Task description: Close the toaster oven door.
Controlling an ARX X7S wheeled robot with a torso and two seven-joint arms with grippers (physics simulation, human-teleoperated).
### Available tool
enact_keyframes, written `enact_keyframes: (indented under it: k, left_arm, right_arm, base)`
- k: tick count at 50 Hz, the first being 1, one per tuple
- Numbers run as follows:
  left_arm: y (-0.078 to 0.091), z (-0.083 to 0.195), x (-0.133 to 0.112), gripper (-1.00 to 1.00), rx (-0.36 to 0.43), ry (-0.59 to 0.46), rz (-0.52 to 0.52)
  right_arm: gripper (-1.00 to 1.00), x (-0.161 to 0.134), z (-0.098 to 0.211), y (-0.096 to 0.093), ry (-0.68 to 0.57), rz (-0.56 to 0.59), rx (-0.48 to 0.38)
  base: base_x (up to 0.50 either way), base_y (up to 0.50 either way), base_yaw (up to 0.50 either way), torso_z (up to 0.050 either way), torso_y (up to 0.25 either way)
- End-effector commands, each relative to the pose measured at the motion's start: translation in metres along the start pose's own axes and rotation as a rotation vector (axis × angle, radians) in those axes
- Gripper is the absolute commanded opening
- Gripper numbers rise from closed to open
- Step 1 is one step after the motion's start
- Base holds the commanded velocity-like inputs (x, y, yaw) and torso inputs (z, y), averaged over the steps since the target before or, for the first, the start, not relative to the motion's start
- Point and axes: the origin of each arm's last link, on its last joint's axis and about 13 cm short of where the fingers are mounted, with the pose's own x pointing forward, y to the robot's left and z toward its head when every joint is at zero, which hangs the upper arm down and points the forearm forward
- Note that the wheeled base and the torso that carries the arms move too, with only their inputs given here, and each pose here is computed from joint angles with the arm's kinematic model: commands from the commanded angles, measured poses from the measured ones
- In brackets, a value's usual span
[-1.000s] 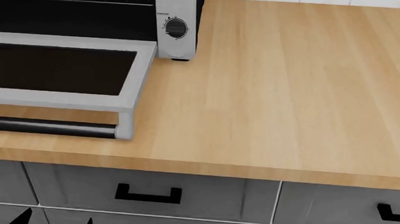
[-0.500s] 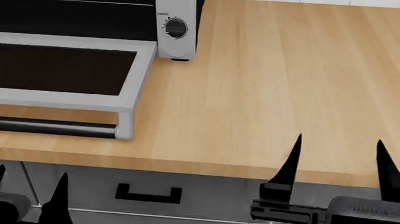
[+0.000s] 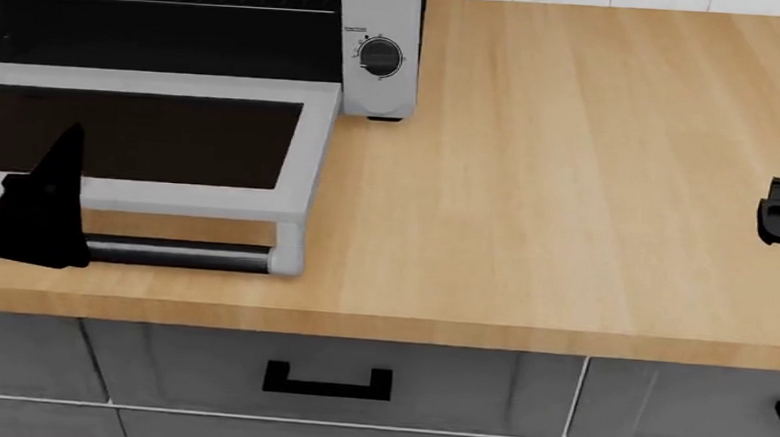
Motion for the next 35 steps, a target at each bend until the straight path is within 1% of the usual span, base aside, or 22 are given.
enact_keyframes:
  k: [1,6,7,12,20,35]
  left_arm:
    - [0.001,0.022,0.003,1.00,0.028,-0.015,-0.052]
    - [0.000,0.022,0.000,1.00,0.046,-0.025,-0.068]
    - [0.000,0.021,0.000,1.00,0.029,-0.027,-0.063]
    - [0.000,0.020,-0.001,1.00,0.026,-0.033,-0.065]
    - [0.003,0.016,-0.001,1.00,0.025,-0.044,-0.038]
    - [0.001,0.015,-0.003,1.00,0.043,-0.042,-0.052]
  right_arm:
    - [1.00,-0.004,0.016,-0.007,-0.032,0.006,-0.056]
    - [1.00,-0.006,0.015,-0.007,-0.027,0.011,-0.057]
    - [1.00,-0.005,0.016,-0.007,-0.028,0.011,-0.064]
    - [1.00,-0.005,0.018,-0.006,-0.033,0.016,-0.063]
    - [1.00,-0.005,0.027,-0.007,-0.044,0.035,-0.072]
    - [1.00,-0.007,0.023,-0.006,-0.035,0.038,-0.066]
  base:
    - [0.00,0.50,0.00,0.000,0.000]
    - [0.00,0.50,0.00,0.000,0.000]
    - [0.00,0.50,0.00,0.000,0.000]
    - [0.00,0.50,0.00,0.000,0.000]
    - [0.00,0.50,0.00,0.000,0.000]
    - [0.00,0.50,0.00,0.000,0.000]
